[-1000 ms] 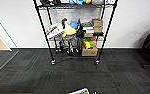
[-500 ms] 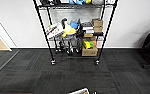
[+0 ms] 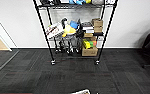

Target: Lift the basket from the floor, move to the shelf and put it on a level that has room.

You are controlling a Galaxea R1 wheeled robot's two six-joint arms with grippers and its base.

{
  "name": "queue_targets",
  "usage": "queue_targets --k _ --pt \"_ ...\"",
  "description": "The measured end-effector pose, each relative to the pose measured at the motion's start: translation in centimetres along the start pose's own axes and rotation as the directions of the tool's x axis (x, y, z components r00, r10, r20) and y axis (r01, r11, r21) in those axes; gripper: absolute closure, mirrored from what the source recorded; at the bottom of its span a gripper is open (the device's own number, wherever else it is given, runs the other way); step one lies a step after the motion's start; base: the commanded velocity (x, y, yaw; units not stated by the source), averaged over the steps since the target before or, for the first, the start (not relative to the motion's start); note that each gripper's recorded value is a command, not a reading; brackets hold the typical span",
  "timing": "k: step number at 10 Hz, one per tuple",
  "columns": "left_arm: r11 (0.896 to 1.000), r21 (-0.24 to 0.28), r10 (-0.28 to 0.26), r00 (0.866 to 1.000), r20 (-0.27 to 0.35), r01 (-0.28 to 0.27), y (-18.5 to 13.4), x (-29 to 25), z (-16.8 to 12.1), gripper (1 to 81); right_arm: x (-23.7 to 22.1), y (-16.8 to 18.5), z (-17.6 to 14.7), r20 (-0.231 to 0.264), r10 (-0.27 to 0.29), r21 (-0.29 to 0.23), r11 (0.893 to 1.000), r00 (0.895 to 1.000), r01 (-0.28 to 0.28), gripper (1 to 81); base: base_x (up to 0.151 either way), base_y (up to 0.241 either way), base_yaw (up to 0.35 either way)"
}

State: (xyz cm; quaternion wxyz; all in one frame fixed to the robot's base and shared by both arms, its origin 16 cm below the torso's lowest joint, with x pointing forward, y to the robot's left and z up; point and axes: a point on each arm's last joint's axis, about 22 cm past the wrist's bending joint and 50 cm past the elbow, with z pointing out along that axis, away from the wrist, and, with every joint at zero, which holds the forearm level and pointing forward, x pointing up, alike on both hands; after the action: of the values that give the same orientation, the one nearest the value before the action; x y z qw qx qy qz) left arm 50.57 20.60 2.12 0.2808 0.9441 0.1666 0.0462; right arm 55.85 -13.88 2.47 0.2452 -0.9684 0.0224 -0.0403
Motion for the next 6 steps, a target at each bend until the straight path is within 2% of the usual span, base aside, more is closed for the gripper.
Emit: queue_targets --k 3,6 --pt "0.999 -0.052 0.006 1.0 0.024 -0.005 1.2 -0.9 -1.8 81.1 -0.7 0.5 -2.0 0.012 0.019 0.053 0.998 1.0 -0.02 81.1 0.0 0.0 0.0" --pt "0.997 -0.075 0.009 0.999 0.036 -0.007 1.7 -1.3 -3.0 81.1 -1.4 0.5 -4.3 0.01 0.047 0.112 0.993 0.999 -0.048 81.1 0.0 0.0 0.0"
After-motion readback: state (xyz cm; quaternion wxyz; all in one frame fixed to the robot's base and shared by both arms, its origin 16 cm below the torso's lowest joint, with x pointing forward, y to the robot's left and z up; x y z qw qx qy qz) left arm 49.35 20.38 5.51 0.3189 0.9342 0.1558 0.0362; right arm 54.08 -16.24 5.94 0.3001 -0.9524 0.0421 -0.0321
